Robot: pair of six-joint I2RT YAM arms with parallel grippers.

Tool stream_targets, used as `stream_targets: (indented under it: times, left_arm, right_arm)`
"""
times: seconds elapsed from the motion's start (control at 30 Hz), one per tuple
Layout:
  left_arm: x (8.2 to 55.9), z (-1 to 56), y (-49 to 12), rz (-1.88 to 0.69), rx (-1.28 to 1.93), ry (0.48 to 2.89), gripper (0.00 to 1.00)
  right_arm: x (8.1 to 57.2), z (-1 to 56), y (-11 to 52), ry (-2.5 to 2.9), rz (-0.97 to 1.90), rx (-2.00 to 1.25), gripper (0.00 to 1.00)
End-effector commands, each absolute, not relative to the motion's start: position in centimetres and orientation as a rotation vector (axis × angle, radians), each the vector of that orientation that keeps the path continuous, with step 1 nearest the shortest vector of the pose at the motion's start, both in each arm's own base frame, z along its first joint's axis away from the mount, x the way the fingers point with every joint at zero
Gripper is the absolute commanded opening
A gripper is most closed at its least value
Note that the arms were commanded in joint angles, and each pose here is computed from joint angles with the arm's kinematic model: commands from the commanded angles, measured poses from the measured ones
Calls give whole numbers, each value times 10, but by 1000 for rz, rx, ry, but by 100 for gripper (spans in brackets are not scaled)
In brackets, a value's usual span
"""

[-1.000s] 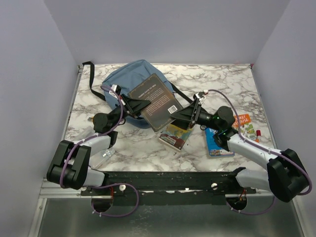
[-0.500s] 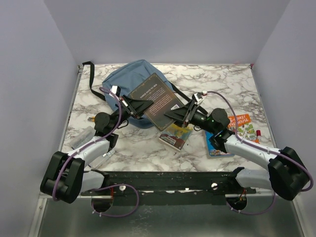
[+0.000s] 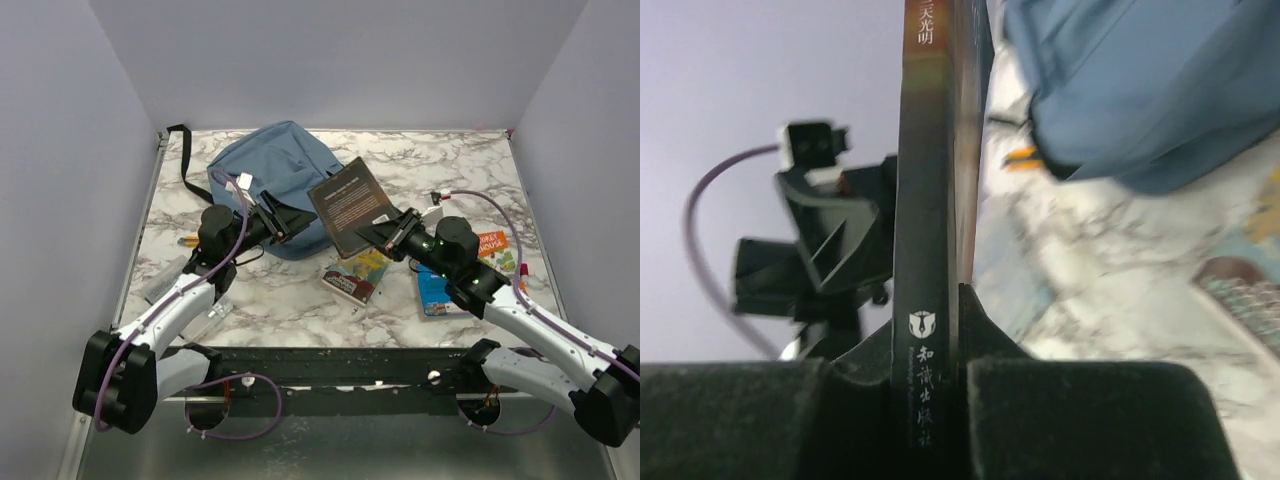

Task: Pack the student bag
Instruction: Pick up the book from the center of the board, then place the book in the student bag.

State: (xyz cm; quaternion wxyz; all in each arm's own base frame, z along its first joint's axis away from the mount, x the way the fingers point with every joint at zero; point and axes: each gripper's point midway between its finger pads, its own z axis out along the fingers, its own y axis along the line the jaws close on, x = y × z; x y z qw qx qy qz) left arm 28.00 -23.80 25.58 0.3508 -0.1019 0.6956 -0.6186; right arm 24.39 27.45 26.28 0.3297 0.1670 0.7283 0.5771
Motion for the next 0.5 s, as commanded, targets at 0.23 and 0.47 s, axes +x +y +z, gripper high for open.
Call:
stream_targets:
  times: [0.23, 0.47]
  left_arm:
    - [299, 173, -178, -671, 77, 2389, 76]
    - [307, 168, -164, -512, -43, 2490, 68]
  right_arm:
    - [259, 239, 238, 2064, 1060, 275, 0]
    - [255, 236, 239, 2056, 1100, 298, 1]
